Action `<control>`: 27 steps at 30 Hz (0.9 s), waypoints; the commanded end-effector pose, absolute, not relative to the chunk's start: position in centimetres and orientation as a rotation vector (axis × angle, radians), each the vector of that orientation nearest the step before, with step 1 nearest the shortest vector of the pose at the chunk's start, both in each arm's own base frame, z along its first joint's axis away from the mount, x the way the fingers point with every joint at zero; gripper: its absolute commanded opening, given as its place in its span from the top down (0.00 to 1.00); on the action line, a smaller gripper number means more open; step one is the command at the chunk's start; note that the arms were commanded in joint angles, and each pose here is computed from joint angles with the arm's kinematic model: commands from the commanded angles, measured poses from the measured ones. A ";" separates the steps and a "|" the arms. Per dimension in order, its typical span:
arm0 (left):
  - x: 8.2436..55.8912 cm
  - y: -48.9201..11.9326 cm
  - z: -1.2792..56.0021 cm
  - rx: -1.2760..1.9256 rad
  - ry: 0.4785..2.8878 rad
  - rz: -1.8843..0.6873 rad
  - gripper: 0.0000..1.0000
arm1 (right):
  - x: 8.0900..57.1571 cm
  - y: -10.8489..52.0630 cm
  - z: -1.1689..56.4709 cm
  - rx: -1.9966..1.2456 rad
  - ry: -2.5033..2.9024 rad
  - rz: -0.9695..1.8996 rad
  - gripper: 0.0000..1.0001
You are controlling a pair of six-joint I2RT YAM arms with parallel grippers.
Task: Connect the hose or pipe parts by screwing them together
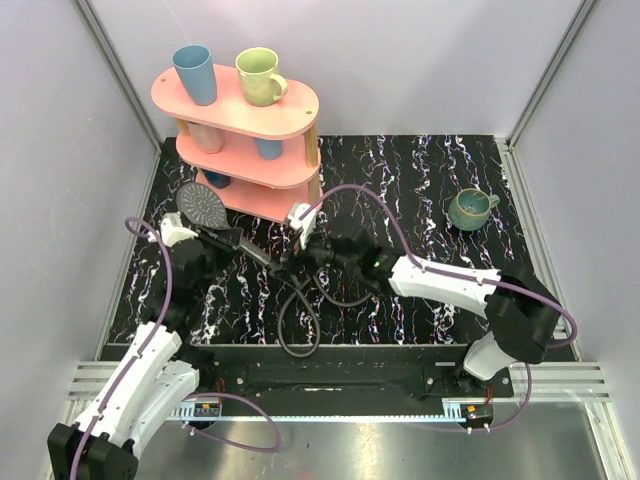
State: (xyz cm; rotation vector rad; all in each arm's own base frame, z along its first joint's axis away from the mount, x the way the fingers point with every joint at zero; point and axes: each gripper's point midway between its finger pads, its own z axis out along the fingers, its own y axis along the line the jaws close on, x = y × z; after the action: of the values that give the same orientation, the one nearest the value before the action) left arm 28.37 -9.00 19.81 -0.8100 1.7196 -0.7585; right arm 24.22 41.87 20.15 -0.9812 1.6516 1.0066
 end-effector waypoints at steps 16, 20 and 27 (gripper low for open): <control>27.9 -7.9 21.6 -1.003 1.832 -0.652 1.00 | 24.4 45.7 17.3 -1.069 1.632 0.353 0.30; 27.4 -8.2 20.9 -1.004 1.844 -0.675 1.00 | 24.2 46.0 18.7 -0.992 1.598 0.424 0.73; 26.8 -11.0 20.5 -0.771 1.755 -0.906 1.00 | 23.4 47.0 20.3 -0.982 1.618 0.781 1.00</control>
State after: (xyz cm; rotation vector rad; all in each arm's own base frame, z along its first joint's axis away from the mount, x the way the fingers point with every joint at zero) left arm 27.03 -7.90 18.69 -0.9936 1.8301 -0.6772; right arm 22.70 45.49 13.81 -1.1156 1.7162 0.4701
